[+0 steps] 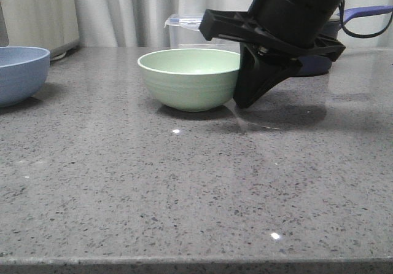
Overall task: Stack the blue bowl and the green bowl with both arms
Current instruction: 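Grasp the light blue bowl rim with the left gripper and lift it, then carry the blue bowl over the green bowl and lower it inside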
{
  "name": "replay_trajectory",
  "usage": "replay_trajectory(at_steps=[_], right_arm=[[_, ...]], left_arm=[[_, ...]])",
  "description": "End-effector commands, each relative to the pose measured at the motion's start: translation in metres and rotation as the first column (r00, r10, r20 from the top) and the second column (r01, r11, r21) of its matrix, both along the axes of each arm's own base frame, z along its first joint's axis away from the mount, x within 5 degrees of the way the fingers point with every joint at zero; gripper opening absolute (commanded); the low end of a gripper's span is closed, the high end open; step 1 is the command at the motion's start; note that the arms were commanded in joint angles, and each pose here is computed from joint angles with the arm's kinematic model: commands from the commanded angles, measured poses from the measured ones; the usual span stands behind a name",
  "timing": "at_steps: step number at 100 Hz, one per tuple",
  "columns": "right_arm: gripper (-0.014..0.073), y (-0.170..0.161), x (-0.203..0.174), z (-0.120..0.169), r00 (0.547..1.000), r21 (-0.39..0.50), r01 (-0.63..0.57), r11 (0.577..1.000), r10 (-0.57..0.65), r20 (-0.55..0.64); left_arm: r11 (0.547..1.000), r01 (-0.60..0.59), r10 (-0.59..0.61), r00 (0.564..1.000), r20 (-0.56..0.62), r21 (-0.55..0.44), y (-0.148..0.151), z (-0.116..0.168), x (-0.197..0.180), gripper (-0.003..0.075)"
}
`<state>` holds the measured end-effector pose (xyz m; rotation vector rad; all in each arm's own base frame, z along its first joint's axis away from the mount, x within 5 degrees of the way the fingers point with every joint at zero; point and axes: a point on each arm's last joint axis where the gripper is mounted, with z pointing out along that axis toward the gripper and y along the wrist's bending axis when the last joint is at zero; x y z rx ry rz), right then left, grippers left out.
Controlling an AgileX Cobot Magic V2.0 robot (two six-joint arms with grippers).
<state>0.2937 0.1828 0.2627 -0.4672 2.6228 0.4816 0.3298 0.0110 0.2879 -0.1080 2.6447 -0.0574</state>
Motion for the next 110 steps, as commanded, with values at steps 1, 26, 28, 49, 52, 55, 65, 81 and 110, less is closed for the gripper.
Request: replay_trajectory(at_steps=[1,26,28,49,52,55,65,81,110], right_arm=[[-0.001,0.0,0.0,0.021,0.996,0.051,0.003,0.999,-0.008,0.085],[-0.001,0.0,0.0,0.021,0.996,0.051,0.003,0.999,-0.008,0.085],[-0.001,0.0,0.0,0.021,0.996,0.051,0.003,0.999,-0.008,0.085],[-0.001,0.0,0.0,0.021,0.996,0.051,0.003,0.999,-0.008,0.085],[-0.001,0.0,0.0,0.021,0.996,0.051,0.003,0.999,-0.008,0.085],[-0.001,0.0,0.0,0.021,0.996,0.051,0.003,0.999,-0.008,0.085],[-0.001,0.0,0.0,0.021,0.996,0.051,0.003,0.999,-0.008,0.085],[-0.001,0.0,0.0,0.021,0.996,0.051,0.003,0.999,-0.008,0.085],[-0.001,0.0,0.0,0.021,0.996,0.051,0.003,0.999,-0.008,0.085]], left_arm=[[1.0,-0.007,0.008,0.996,0.09,-0.011,-0.001,0.024,-0.001,-0.002],[0.994,0.067,-0.054,0.988,0.145,-0.087,-0.019,0.064,0.003,-0.002],[0.993,0.083,-0.07,0.985,0.158,-0.082,-0.022,0.069,0.003,-0.002],[0.97,0.233,-0.215,0.956,0.199,-0.07,-0.066,0.101,0.008,-0.002],[0.965,0.254,-0.237,0.953,0.189,-0.071,-0.073,0.102,0.01,-0.002],[0.959,0.274,-0.257,0.947,0.193,-0.07,-0.08,0.106,0.011,-0.002],[0.939,0.337,-0.321,0.93,0.179,-0.071,-0.103,0.11,0.017,-0.002],[0.903,0.424,-0.41,0.899,0.155,-0.072,-0.138,0.111,0.025,-0.002],[0.858,0.509,-0.497,0.857,0.137,-0.072,-0.178,0.103,0.029,-0.002]])
